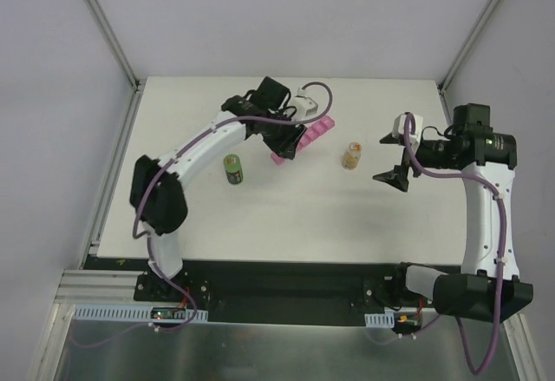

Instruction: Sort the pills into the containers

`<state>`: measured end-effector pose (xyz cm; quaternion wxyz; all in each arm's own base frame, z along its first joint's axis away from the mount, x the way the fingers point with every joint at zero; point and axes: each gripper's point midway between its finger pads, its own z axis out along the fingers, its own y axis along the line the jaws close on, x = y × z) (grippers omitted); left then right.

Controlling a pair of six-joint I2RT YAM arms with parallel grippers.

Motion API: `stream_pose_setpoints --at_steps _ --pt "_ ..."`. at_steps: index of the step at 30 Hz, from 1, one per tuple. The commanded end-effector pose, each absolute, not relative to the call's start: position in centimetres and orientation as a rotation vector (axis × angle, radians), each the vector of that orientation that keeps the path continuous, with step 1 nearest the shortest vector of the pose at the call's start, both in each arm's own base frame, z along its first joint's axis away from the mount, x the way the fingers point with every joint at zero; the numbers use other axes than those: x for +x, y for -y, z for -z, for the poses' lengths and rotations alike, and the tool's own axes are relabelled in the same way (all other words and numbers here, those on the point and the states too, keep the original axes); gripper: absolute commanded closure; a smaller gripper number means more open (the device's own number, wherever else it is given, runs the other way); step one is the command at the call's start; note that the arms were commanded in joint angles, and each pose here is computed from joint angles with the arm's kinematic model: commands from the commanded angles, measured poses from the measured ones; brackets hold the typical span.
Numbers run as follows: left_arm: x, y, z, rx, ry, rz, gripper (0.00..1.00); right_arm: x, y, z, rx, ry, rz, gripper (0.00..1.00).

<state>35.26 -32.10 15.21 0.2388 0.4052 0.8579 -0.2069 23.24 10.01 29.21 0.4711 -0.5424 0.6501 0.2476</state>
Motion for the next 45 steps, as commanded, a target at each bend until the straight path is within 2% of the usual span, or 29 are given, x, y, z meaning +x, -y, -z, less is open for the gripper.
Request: stream_pose_setpoints --at_steps 1,9,16,23,45 --pt "27.3 31.2 -19.5 1.288 -2.215 0.792 0.99 17.8 -13.0 -30.0 -1.524 -1.476 -0.831 0.04" --pt "17.6 28.0 -22.0 1.427 -2.135 0.869 1.00 16.7 -17.7 -32.5 -1.625 -1.368 -1.031 0.04" --pt "14.4 27.0 -23.8 1.401 -2.093 0.961 1.00 12.9 -20.5 -30.3 -1.749 -1.427 -1.240 0.04" --pt "13.1 26.6 -23.9 1.403 -2.090 0.990 1.00 14.3 -21.1 -28.7 -1.722 -1.552 -1.166 0.03" --pt "12.3 27.2 -23.9 1.428 -2.089 1.025 1.00 16.3 -22.3 -27.1 -1.741 -1.663 -1.206 0.01"
